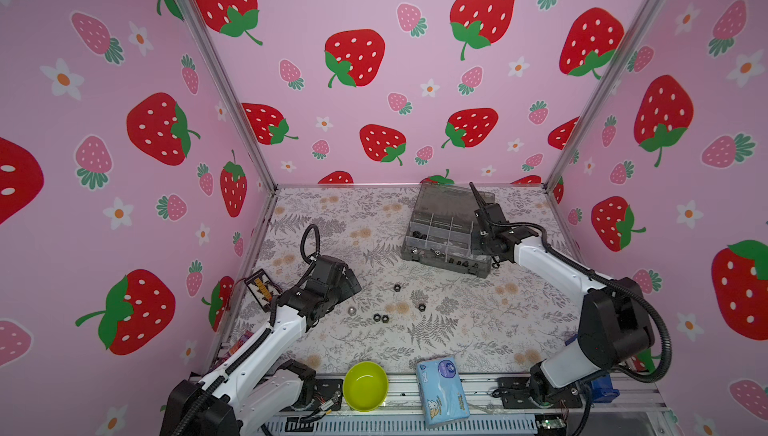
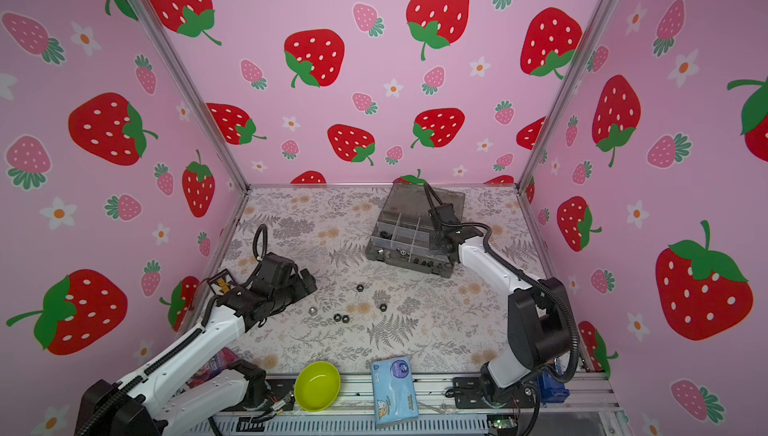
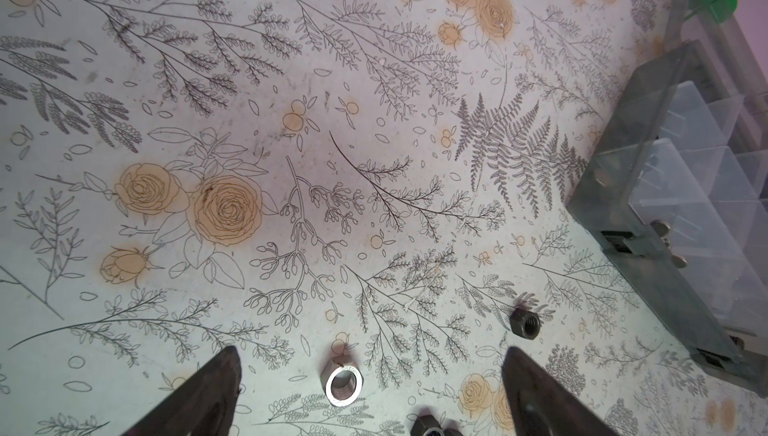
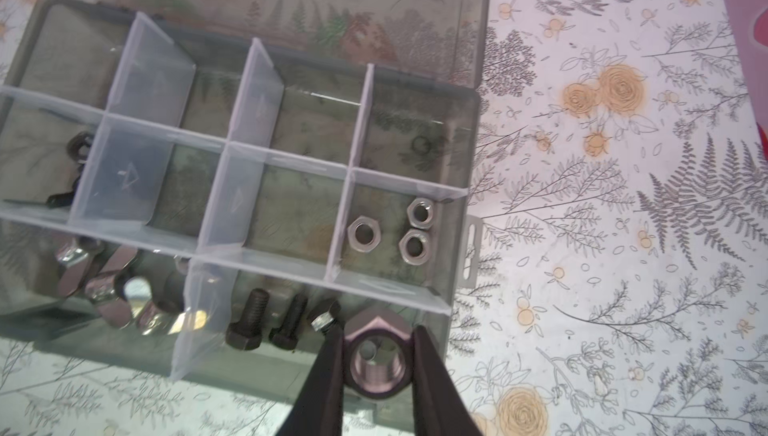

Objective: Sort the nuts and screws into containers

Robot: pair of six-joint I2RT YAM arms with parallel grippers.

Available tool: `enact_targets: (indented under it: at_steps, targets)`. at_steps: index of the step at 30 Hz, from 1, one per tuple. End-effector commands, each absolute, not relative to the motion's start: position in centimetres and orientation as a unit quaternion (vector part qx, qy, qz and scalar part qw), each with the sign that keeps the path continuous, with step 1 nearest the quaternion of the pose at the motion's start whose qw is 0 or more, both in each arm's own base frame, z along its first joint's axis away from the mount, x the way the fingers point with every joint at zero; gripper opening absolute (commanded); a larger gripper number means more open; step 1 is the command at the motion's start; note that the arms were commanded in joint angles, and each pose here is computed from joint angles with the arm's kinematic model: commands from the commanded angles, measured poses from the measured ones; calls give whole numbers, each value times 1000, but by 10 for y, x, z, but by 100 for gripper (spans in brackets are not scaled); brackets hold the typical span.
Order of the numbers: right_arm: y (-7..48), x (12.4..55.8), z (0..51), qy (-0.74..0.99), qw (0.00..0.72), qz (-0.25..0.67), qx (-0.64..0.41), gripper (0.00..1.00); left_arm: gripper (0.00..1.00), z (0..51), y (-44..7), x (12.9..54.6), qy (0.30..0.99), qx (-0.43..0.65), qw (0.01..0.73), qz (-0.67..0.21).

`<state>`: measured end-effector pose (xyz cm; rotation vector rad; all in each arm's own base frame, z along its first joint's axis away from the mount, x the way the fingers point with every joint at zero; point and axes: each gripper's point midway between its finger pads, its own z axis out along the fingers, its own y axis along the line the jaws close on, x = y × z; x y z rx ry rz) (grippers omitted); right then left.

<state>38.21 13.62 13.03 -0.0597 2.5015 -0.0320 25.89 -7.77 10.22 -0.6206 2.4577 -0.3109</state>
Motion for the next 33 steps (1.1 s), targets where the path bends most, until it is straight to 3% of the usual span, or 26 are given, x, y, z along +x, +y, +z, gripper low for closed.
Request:
enact_targets:
  at_steps: [1,14,17,23,27,33]
  targets:
    - [131,400,124,950,312,-3,-21,5,99,115,-72,264,915,-234,312,-104]
    - [128,431,80,961,274,-7,-28,6,99,110,-66,261,914,-246,310,-91]
    - [130,433,73,963,268,-6,-31,13,99,110,-65,261,914,-246,311,-90]
    - [134,429,78,963,268,10,-36,38,99,110,-64,261,915,-245,310,-86]
    - [134,423,93,959,281,18,-34,45,99,110,-63,261,914,-248,311,-84]
    - [149,400,126,949,309,27,-52,48,99,108,-59,259,912,-257,312,-77]
